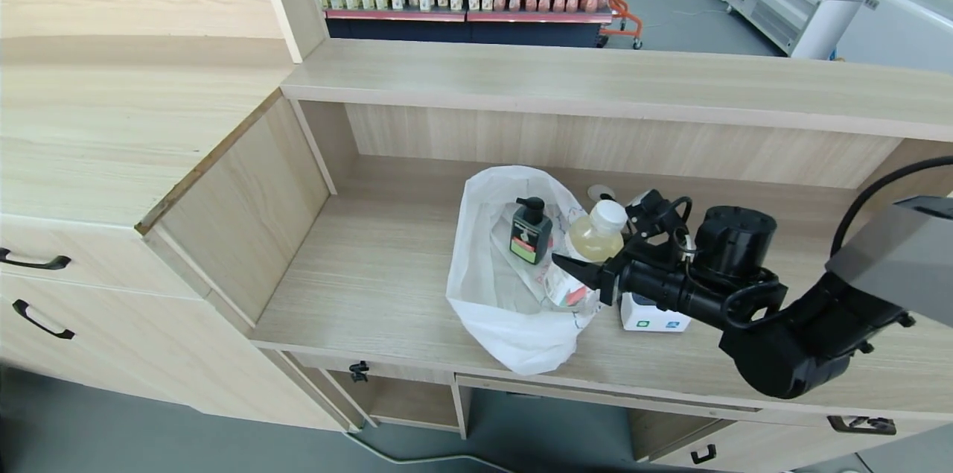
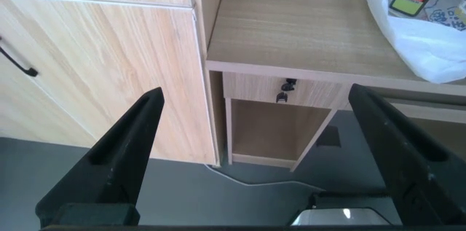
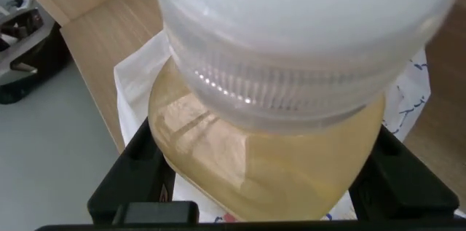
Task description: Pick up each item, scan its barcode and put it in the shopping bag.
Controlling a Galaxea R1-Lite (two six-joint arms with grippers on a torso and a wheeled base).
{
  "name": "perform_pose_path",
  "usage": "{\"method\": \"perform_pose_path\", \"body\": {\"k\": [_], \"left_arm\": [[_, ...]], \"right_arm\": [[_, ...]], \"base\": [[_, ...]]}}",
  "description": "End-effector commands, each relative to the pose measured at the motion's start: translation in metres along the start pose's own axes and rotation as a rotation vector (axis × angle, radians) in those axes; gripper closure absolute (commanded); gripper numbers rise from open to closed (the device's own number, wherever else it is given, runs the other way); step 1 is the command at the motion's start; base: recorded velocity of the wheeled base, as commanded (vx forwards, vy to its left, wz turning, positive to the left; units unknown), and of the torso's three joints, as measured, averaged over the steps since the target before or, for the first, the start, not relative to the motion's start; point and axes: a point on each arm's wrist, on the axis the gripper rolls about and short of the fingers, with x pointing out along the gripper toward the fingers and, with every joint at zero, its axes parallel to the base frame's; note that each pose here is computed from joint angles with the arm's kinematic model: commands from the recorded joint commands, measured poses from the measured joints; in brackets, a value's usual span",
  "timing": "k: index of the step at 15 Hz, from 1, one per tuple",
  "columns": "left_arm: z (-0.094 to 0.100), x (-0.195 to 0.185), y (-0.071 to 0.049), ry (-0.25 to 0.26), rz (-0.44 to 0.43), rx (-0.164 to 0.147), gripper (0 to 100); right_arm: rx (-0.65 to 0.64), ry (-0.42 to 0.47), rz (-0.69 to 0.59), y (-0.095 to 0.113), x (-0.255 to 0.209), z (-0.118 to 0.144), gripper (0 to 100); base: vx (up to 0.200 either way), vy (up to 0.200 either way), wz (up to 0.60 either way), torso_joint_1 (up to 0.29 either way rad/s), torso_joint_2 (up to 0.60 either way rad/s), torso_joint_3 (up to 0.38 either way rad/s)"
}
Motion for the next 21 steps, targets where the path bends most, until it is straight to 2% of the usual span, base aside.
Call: {"method": "perform_pose_path", "body": {"k": [1, 9, 15, 16, 18, 21], "left_arm": [[0.000, 0.000, 0.000, -0.001, 0.000, 0.000, 0], [0.000, 0.000, 0.000, -0.001, 0.000, -0.002, 0], [0.000, 0.000, 0.000, -0.001, 0.000, -0.002, 0], [0.000, 0.000, 0.000, -0.001, 0.000, -0.002, 0], [0.000, 0.000, 0.000, -0.001, 0.000, -0.002, 0], [0.000, 0.000, 0.000, -0.001, 0.000, 0.000, 0]], "right_arm": [[0.002, 0.017, 0.010, -0.003, 0.014, -0.018, 100], [-0.059, 0.021, 0.008, -0.011, 0.040, -0.044, 100], [-0.085, 0.031, 0.018, -0.010, 0.044, -0.050, 100], [-0.087, 0.024, 0.026, -0.008, 0.046, -0.048, 0], [-0.100, 0.009, 0.029, -0.007, 0.047, -0.043, 0], [-0.153, -0.042, 0.043, 0.001, 0.042, -0.016, 0]], "base": [[0.000, 0.000, 0.00, 0.000, 0.00, 0.000], [0.000, 0.000, 0.00, 0.000, 0.00, 0.000], [0.000, 0.000, 0.00, 0.000, 0.00, 0.000], [0.000, 0.000, 0.00, 0.000, 0.00, 0.000], [0.000, 0.000, 0.00, 0.000, 0.00, 0.000], [0.000, 0.000, 0.00, 0.000, 0.00, 0.000]]}}
